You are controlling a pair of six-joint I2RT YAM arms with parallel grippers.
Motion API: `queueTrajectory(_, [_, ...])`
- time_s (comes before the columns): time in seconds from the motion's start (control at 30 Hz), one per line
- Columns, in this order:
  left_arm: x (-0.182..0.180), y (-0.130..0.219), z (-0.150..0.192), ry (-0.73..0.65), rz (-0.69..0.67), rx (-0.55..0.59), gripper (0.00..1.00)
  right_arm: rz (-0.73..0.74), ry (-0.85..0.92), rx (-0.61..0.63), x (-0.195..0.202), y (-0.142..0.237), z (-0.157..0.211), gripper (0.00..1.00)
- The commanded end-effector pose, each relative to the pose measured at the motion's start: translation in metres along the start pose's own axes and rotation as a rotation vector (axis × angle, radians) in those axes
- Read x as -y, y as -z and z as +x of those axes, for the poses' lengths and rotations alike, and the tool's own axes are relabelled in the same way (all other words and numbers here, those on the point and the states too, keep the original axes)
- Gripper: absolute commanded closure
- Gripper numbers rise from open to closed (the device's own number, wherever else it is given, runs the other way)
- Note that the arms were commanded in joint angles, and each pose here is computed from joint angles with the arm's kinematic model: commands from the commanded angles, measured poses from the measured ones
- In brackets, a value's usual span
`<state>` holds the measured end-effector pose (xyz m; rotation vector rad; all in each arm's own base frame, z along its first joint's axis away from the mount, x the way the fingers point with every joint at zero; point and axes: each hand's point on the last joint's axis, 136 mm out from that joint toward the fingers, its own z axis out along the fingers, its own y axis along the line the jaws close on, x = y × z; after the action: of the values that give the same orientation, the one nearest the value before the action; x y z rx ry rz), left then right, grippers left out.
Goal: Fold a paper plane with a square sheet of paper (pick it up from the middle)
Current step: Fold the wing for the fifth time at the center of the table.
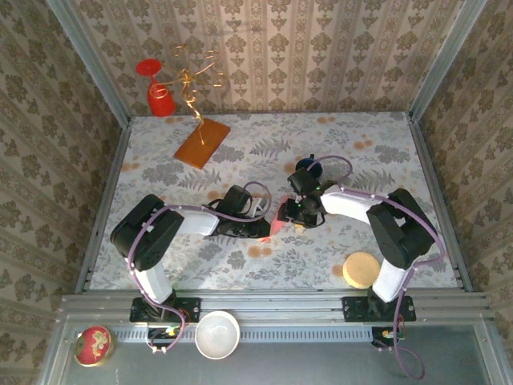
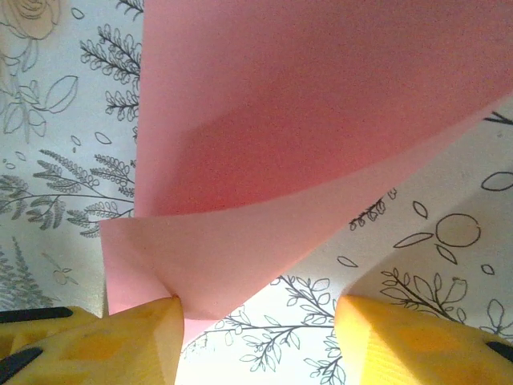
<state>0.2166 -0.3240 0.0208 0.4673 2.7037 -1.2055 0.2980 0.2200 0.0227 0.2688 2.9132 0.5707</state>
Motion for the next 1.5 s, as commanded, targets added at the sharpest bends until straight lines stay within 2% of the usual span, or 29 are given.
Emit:
queueTrajectory(0.0, [-0.038,-0.004,0.03,0.072,-0.118,-0.065,0.9,-0.01,0.006,0.029,0.011,0.008,-0.002,0.44])
queueTrajectory(0.13, [-0.039,-0.004,0.032,0.076,-0.117,-0.064,0.9,-0.07,0.011,0.07,0.009,0.018,-0.007,0.42])
queueTrajectory(0.4, [-0.039,-0.005,0.032,0.07,-0.111,-0.06,0.9,0.025,0.003,0.009,0.02,-0.004,-0.007,0.42])
queueTrajectory(0.6, [-0.039,-0.006,0.032,0.071,-0.11,-0.058,0.89,0.042,0.033,-0.011,0.009,-0.017,-0.005,0.36])
queueTrajectory(0.87, [-0.029,-0.002,0.024,0.057,-0.083,-0.043,0.86,0.216,0.015,-0.064,0.032,-0.036,0.007,0.37])
queueTrajectory(1.0, [-0.024,-0.001,0.019,0.048,-0.076,-0.036,0.81,0.247,0.016,-0.088,0.034,-0.043,0.013,0.37])
queueTrajectory(1.13, [-0.029,-0.003,0.02,0.062,-0.092,-0.045,0.8,0.228,0.017,-0.095,0.029,-0.045,0.015,0.37])
queueTrajectory(1.3, [-0.04,-0.008,0.03,0.097,-0.118,-0.068,0.85,0.15,0.023,-0.074,0.012,-0.035,0.01,0.35])
queueTrajectory(1.47, [-0.045,-0.008,0.034,0.097,-0.127,-0.063,0.88,-0.001,0.041,-0.01,-0.01,-0.011,-0.001,0.35])
